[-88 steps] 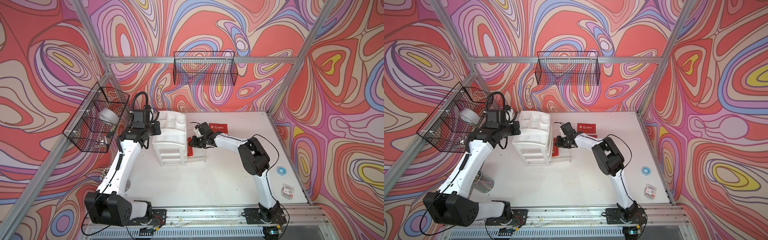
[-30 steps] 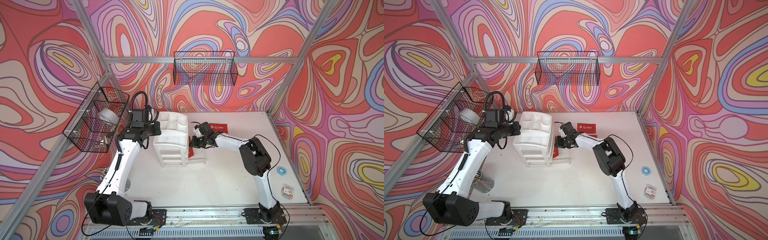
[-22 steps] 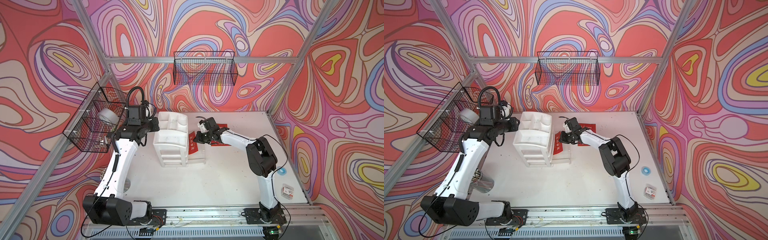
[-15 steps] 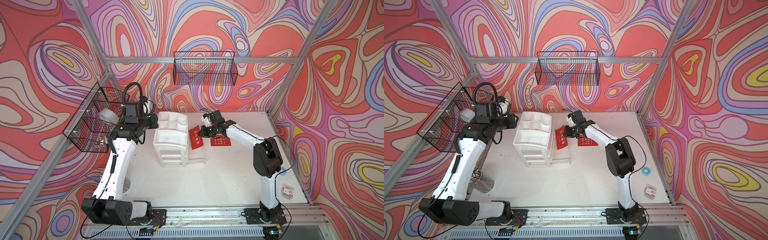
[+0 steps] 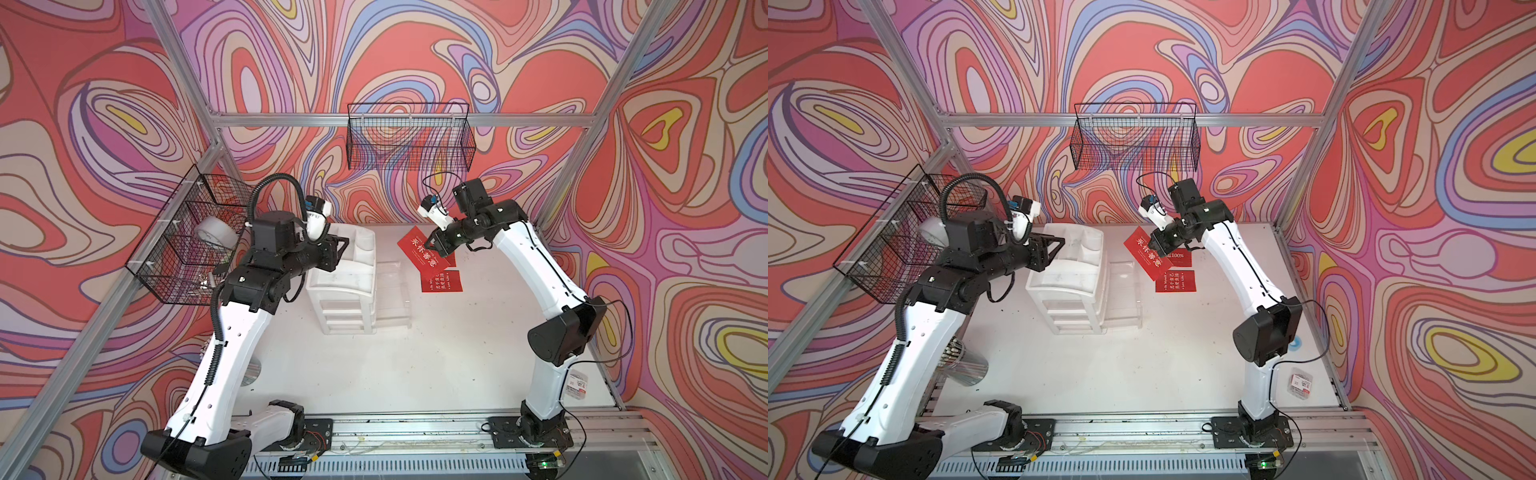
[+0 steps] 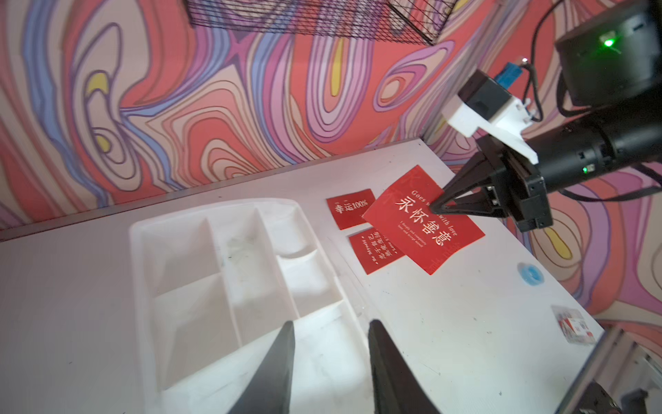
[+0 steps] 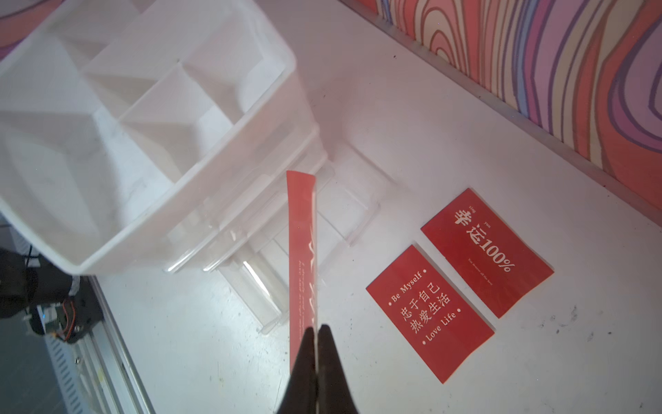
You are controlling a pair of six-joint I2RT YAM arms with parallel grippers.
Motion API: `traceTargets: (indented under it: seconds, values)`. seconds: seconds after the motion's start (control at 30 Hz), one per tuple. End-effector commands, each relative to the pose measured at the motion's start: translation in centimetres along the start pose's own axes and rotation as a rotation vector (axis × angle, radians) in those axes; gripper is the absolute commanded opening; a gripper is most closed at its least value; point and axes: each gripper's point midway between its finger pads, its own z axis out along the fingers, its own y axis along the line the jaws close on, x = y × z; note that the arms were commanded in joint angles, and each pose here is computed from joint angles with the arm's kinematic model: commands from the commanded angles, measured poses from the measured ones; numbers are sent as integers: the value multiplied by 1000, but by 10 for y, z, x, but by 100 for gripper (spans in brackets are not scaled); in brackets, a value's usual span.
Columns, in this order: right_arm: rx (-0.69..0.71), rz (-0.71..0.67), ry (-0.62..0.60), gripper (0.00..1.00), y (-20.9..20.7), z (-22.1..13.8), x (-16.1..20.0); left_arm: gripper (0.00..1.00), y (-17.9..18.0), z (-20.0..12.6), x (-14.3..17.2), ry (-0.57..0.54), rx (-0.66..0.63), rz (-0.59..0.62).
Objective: Take the postcards out of the drawer
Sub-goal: Place the postcard at the center of the board.
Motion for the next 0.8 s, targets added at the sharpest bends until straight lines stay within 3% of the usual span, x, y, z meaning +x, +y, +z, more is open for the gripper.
traceTargets:
  seconds: [0.0,0.3,0.77]
  values:
    - [-83,-118,48,0,25,-17,16,37,-33,19,11,36,133,108]
    - [-273,-196,16,0,76,-26,23,37,-85,46,28,102,345,218]
    - [-374,-299,-116,0,113,-60,11,36,-93,66,40,178,368,242]
